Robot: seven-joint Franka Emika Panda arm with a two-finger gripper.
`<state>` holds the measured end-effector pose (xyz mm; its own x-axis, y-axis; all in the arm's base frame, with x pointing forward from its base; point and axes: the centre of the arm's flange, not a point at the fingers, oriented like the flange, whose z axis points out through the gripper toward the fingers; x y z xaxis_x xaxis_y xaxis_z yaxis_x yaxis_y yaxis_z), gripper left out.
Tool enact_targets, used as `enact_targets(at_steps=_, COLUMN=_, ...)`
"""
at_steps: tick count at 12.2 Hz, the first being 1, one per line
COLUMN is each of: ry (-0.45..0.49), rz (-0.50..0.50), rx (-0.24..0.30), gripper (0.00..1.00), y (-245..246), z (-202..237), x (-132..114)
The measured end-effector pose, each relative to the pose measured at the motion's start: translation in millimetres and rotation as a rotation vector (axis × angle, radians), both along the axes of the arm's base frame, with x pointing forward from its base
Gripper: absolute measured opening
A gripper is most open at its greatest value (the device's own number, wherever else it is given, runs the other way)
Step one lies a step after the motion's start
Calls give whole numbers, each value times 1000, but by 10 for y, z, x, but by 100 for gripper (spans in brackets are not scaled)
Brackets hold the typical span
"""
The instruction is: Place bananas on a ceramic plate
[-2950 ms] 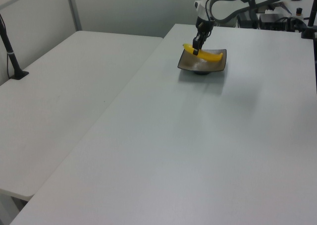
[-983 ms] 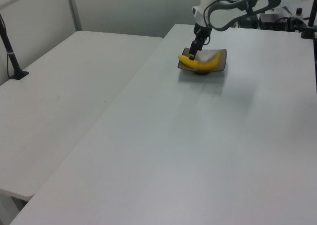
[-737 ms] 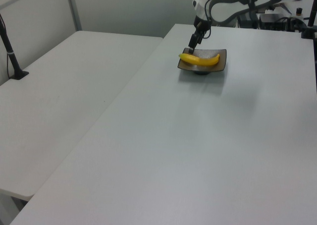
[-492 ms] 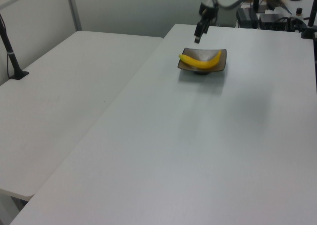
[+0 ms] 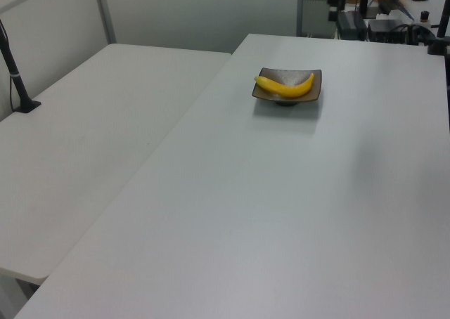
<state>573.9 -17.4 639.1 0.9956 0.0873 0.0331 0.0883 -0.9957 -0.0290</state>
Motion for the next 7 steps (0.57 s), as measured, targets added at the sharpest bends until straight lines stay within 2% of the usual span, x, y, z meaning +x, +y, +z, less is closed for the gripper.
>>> enact_targets(at_steps=2, ry=38, rz=20, rx=7, gripper=100, y=356, z=139, x=-286)
enact_targets(at_steps=4, ry=55, rz=36, rx=4, gripper=100, y=694, z=86, x=-399)
enact_targets(at_steps=7, ry=1, rz=60, rx=8, gripper=100, y=968, z=-220, x=-284)
